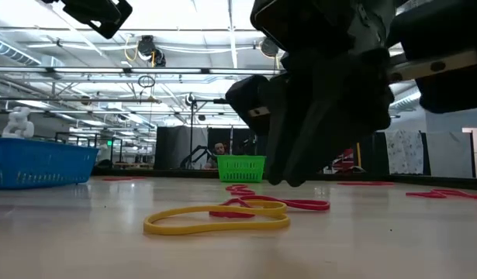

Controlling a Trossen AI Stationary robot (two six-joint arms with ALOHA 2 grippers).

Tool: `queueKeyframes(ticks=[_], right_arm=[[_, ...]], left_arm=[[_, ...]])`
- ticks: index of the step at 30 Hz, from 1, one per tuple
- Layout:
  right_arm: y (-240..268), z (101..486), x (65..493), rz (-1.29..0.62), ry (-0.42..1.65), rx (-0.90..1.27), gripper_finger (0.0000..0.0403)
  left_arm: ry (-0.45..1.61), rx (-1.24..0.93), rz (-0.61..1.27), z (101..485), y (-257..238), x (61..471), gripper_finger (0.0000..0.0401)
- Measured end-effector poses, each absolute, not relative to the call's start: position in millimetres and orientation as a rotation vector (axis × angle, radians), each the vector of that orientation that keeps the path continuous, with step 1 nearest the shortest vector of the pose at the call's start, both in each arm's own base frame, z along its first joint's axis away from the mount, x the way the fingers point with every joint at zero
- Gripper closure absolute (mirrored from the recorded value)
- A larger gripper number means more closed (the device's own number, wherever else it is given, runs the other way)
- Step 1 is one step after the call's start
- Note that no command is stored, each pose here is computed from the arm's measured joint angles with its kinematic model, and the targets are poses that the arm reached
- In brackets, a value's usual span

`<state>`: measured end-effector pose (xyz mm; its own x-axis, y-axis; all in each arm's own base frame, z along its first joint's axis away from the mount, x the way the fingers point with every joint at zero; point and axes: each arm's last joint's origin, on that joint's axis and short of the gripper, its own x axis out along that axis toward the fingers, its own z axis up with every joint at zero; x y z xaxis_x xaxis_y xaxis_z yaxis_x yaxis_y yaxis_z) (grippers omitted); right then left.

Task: Sort rubber bands into baskets
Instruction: Put the yellow rubber band into the blue bin

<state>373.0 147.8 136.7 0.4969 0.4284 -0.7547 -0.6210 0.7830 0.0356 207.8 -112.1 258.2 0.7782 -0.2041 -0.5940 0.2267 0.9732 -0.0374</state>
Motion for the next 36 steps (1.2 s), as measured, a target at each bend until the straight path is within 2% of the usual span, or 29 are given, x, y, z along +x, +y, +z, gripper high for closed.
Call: queueKeyframes(ticks=[12, 22, 26, 31, 36], right_arm=[[147, 133, 374, 0.628, 0.826, -0.333, 0.0341], [149, 103, 379, 0.632, 0.882, -0.303, 0.0352], [148, 110, 376, 0.602, 0.907, -0.251, 0.0394], [146, 129, 369, 0.578, 0.916, -0.233, 0.0401], [147, 172, 363, 0.522, 0.807, -0.270, 0.0402]], left_arm=[[0.627, 0.060, -0.192, 258, -110, 209, 0.0321], [0.628, 0.058, -0.191, 258, -110, 209, 0.0321], [0.639, 0.064, -0.190, 257, -110, 208, 0.0321], [0.654, 0.073, -0.188, 254, -111, 210, 0.0321], [0.674, 0.103, -0.191, 239, -119, 224, 0.0321]])
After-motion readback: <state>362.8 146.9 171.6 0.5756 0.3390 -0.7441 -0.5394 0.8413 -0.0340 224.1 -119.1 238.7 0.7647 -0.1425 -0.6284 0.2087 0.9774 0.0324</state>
